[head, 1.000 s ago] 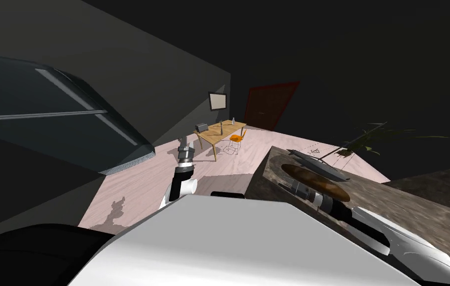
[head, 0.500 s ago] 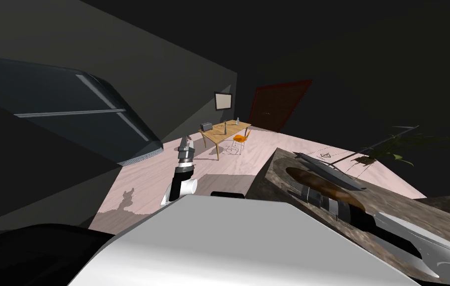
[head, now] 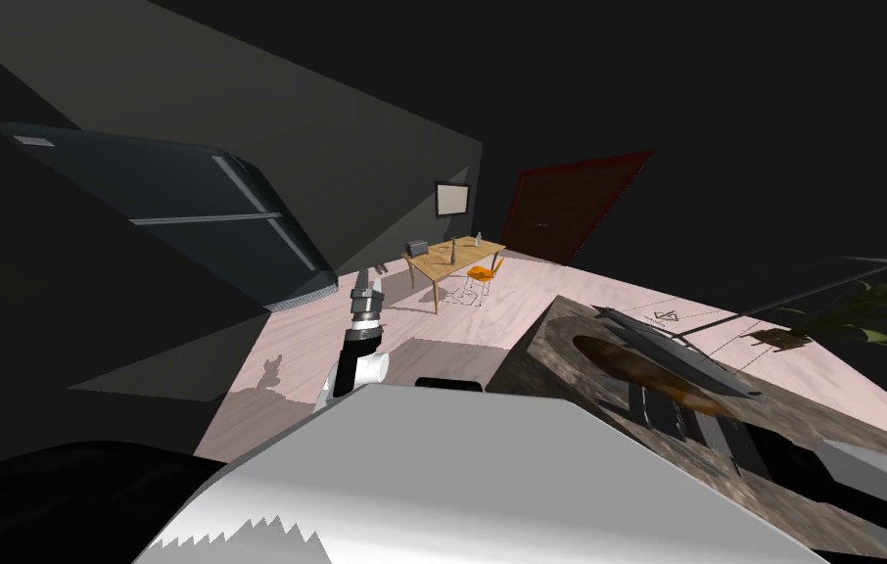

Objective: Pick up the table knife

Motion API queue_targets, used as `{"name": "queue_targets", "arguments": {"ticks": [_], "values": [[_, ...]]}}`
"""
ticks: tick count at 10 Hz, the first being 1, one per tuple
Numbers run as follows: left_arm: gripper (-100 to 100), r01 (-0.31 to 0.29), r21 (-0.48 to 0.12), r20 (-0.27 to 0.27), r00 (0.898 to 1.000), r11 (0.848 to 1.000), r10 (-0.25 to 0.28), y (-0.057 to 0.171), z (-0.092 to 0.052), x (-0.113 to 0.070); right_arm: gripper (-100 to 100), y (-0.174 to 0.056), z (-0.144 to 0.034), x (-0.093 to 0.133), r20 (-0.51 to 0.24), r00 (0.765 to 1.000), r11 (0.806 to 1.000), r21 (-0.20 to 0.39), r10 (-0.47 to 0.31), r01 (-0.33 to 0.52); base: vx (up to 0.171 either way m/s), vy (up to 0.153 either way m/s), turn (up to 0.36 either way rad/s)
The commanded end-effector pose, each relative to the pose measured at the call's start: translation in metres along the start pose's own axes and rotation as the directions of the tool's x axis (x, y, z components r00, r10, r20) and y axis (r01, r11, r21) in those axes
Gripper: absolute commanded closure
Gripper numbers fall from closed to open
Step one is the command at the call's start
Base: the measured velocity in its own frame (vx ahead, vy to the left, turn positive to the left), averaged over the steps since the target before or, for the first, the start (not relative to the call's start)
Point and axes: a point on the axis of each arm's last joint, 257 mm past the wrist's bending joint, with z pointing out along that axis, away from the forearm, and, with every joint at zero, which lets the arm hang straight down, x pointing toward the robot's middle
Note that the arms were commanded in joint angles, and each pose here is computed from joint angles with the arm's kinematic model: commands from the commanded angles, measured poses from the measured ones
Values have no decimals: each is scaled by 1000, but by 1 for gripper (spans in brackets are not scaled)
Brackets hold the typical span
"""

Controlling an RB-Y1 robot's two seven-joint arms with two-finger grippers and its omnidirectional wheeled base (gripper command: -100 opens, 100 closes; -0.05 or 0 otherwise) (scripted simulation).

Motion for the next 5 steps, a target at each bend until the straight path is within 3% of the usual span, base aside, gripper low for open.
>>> {"name": "queue_targets", "arguments": {"ticks": [1,3,5], "values": [[0,0,0,0,1000,1000,0,0,0,0,-100,-1,-11,11,-34,999,1000,-1,-3,3,-32,-8,56],[0,0,0,0,1000,1000,0,0,0,0,-100,-2,-36,35,-126,992,1000,-5,-12,11,-35,-12,104],[0,0,0,0,1000,1000,0,0,0,0,-100,-2,-36,35,-126,992,1000,-5,-12,11,-22,-11,19]]}}
